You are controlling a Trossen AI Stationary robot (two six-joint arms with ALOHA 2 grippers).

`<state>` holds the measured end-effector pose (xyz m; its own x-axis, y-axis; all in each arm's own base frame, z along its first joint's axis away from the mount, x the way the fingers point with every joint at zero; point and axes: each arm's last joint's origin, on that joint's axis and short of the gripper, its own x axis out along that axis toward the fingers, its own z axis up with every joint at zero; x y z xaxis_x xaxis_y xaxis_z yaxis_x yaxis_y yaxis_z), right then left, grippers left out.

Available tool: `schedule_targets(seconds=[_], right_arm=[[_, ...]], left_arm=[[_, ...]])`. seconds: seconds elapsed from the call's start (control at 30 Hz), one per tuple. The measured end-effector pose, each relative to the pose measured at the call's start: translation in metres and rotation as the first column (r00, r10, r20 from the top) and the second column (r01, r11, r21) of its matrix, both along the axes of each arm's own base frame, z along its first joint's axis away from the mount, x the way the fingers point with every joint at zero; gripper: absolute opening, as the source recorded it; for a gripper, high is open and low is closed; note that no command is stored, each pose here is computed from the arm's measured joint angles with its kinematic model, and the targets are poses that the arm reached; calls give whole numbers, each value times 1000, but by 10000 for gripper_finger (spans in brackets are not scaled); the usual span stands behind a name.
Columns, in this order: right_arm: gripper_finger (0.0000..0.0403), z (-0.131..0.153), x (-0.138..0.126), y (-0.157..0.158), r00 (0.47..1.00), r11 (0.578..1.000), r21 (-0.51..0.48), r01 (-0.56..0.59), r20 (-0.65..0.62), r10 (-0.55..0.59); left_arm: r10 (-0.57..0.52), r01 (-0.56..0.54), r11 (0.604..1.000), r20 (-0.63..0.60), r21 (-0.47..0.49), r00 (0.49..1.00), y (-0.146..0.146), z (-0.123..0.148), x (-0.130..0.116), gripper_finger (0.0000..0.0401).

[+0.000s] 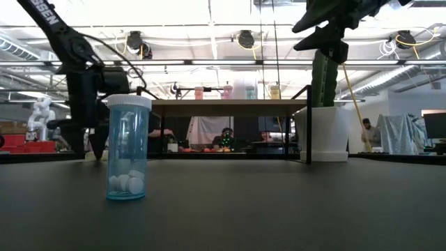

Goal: Pick and place medicine bottles onto shelf by color
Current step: Put the yellow pill bottle on the shelf aligned with the other yellow pill bottles

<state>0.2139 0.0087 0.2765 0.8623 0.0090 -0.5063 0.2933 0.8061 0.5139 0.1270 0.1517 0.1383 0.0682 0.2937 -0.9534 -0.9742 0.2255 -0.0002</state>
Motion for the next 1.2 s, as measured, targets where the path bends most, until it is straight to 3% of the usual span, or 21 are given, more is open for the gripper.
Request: schedule_targets(seconds=[0.3, 0.57, 0.8, 1.2], right_arm=[[153, 0, 0, -1, 1000, 1000, 11, 15, 0, -15], [153, 0, 0, -7, 999, 999, 30, 46, 1, -46], [153, 0, 0, -7, 999, 999, 30, 45, 1, -46], [153, 1, 1, -7, 998, 997, 54, 57, 14, -58]], left_arm=[[21, -21, 1000, 27, 9, 999, -4, -11, -5, 226], [21, -23, 999, 59, 37, 998, -1, -11, -2, 148], [29, -32, 999, 62, 40, 998, 0, -11, -3, 111], [197, -192, 978, 58, -76, 979, -26, 6, -19, 116]])
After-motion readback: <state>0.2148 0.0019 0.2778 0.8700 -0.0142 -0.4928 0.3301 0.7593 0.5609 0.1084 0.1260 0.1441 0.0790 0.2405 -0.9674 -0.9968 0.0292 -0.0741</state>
